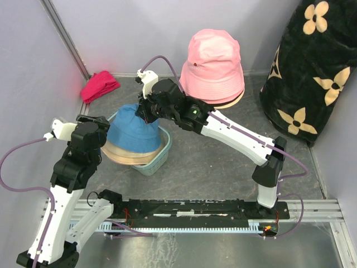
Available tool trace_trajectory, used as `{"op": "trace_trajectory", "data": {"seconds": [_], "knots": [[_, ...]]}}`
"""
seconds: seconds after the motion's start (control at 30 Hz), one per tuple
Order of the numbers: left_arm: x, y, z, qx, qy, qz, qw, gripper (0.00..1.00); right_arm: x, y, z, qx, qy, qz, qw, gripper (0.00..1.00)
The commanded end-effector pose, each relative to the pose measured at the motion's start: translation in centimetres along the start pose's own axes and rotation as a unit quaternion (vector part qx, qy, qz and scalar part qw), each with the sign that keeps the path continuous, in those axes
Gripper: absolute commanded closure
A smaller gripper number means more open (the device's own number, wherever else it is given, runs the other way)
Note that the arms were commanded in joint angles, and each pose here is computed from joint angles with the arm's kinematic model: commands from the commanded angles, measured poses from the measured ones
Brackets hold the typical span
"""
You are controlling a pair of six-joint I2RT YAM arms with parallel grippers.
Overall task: Stack the hats
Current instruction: Pick up the hat from the bin.
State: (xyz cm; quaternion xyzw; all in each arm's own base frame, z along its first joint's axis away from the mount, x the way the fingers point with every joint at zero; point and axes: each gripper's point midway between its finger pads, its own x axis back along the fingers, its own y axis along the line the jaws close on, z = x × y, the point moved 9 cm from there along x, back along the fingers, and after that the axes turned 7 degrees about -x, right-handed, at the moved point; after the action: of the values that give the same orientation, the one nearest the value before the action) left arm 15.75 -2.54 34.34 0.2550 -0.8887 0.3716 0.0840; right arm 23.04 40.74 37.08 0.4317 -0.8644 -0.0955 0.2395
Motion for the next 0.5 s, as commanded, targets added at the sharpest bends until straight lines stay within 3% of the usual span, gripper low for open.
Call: {"op": "trace_trajectory", "data": {"seconds": [0.0,0.47], "knots": [[0.1,-0.1,0.1,0.049,0.000,0.013,0.999,0.28,2.4,1.5,-4.1,0.004,-0.082,-0.030,0.996,0.99],[-0.2,2.1,2.0,0.155,-0.006,0.032,0.987,0.28,3.6,1.9,-4.6,-0.002,-0.091,-0.045,0.995,0.99]]}}
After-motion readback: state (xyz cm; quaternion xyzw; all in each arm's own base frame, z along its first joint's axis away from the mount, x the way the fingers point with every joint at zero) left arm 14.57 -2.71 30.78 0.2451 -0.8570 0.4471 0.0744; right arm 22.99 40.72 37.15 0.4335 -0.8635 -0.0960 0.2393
